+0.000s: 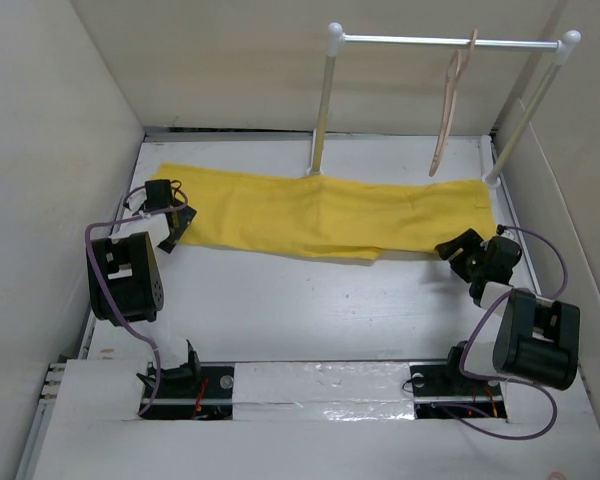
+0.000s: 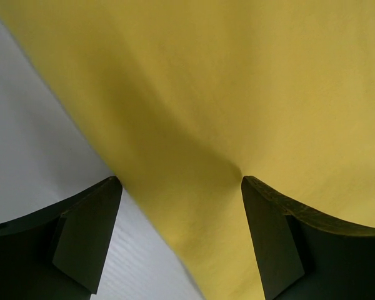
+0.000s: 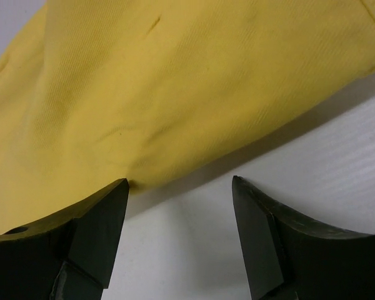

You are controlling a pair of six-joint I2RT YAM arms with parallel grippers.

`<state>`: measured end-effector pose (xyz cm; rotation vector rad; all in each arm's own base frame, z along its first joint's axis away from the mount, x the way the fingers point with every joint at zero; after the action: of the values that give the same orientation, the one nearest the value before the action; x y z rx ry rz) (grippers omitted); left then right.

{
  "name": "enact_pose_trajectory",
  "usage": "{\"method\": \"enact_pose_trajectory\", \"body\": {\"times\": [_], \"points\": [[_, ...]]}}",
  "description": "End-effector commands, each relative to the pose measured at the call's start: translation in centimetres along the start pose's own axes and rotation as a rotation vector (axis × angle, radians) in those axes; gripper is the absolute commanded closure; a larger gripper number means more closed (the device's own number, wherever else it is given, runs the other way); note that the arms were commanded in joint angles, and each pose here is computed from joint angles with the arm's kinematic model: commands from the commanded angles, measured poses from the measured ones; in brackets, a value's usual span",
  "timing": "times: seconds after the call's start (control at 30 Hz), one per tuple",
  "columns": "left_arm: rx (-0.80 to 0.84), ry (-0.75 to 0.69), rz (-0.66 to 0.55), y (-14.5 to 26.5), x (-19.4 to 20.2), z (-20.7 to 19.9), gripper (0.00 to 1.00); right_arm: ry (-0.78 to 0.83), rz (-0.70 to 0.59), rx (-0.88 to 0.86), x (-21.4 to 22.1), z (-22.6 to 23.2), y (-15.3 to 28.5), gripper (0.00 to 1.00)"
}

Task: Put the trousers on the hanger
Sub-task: Fold the trousers at the center of the board.

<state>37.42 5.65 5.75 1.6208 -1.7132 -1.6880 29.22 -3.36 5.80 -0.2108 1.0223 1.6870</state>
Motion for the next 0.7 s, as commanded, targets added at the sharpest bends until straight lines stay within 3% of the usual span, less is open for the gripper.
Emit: {"method": "enact_pose_trajectory", "body": {"times": [0.0, 0.03, 0.07, 0.13, 0.2, 0.27, 0.3, 0.4, 0.67], "points": [[0.013, -0.005, 0.035, -1.0, 0.5, -0.9, 0.24, -0.009, -0.046, -0.046, -1.9, 1.2, -1.4, 0.29], [0.011, 0.0, 0.037, -1.2, 0.6, -0.8, 0.27, -0.019, -0.047, -0.043, -2.0, 1.1, -1.7, 0.3], [0.007, 0.007, 0.04, -1.6, 0.8, -0.7, 0.3, -0.03, -0.052, -0.04, -1.9, 1.2, -2.1, 0.4], [0.01, 0.013, 0.032, -1.9, 0.8, -0.7, 0.35, -0.026, -0.048, -0.05, -1.7, 1.7, -2.5, 0.45], [0.001, -0.001, 0.021, -2.1, 0.7, -1.2, 0.39, -0.024, -0.06, -0.047, -2.1, 2.1, -2.8, 0.62], [-0.002, -0.015, 0.014, -2.3, 0.8, -1.5, 0.49, -0.02, -0.065, -0.044, -2.2, 2.4, -3.0, 0.77], [0.006, -0.028, 0.003, -2.3, 0.3, -1.9, 0.67, -0.016, -0.074, -0.043, -2.6, 2.5, -3.1, 0.82], [0.002, -0.055, -0.026, -2.4, -0.7, -2.4, 1.0, -0.004, -0.078, -0.048, -2.7, 2.9, -3.1, 0.98], [-0.124, -0.123, -0.141, -1.5, -3.8, -1.5, 1.0, 0.034, -0.15, -0.031, -2.8, 2.8, -1.0, 1.0]]}}
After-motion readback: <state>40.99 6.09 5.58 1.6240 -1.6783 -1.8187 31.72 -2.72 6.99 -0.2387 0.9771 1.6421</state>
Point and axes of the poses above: each gripper's point midway between its finger pads, its own y axis back along the fingers, its own z axis along the line the jaws close on, x = y × z, the point moved 3 cm from there along y, back along the fingers, and after that the axes turned 1 degree about -y, right-handed, at the moved point
